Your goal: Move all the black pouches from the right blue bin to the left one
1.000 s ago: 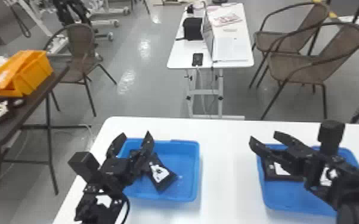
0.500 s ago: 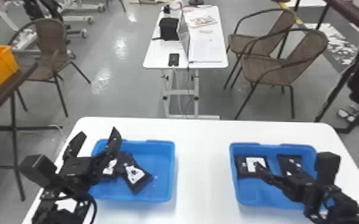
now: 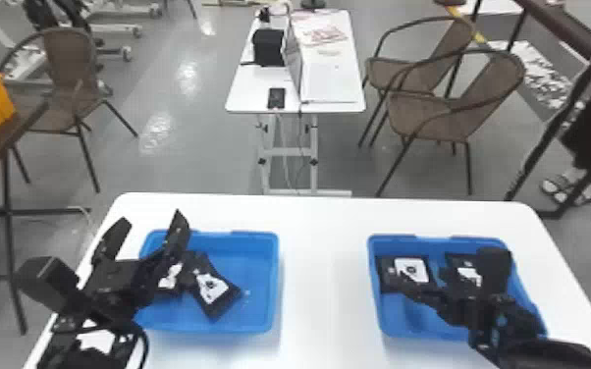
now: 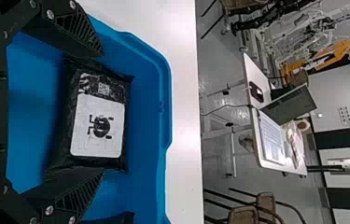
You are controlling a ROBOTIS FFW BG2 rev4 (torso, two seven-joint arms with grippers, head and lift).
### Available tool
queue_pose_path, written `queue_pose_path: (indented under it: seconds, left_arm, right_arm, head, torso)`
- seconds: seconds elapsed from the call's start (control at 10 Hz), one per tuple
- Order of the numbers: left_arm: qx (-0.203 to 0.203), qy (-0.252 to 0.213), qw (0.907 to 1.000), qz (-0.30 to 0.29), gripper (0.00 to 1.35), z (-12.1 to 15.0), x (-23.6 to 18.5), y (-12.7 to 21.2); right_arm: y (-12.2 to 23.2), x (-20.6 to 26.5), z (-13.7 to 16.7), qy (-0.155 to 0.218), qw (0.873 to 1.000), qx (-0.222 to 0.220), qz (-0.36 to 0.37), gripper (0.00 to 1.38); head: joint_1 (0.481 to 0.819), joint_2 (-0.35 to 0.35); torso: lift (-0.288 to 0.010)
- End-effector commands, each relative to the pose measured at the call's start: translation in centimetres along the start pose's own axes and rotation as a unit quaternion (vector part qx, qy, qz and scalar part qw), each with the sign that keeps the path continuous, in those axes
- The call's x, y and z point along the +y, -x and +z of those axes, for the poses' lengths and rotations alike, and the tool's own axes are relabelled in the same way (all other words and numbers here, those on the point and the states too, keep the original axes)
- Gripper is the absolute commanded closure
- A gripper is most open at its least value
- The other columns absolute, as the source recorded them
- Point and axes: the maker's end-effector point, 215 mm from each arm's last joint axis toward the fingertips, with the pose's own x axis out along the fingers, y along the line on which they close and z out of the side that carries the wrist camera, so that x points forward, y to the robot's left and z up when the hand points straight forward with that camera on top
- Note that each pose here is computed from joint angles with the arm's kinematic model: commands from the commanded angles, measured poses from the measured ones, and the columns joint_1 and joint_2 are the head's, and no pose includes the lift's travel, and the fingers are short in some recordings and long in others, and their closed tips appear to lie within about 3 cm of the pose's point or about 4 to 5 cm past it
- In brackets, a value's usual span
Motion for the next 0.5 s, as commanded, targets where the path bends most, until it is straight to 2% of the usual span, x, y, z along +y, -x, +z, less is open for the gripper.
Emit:
queue_pose_path:
  seconds: [0.0,0.2,0.4]
  left_arm:
    - [-0.001,0.003,1.0,0.0,0.08,0.1,0.0,0.0]
    - [-0.001,0.006,1.0,0.001,0.08,0.0,0.1,0.1]
    - [-0.001,0.01,0.9999,0.007,0.08,-0.2,0.5,0.5]
  right_arm:
    - [-1.6,0.3,-0.2,0.008,1.0,0.015,0.002,0.15]
    - [-2.4,-0.2,-1.0,0.003,0.999,0.027,-0.016,0.15]
    - [-4.1,0.9,-1.6,-0.002,0.999,0.05,-0.004,0.15]
  head:
    - [0.695,0.027]
    - [0.695,0.035]
    - [0.695,0.041]
  torso:
    - [0.0]
    - [0.0]
    - [0.0]
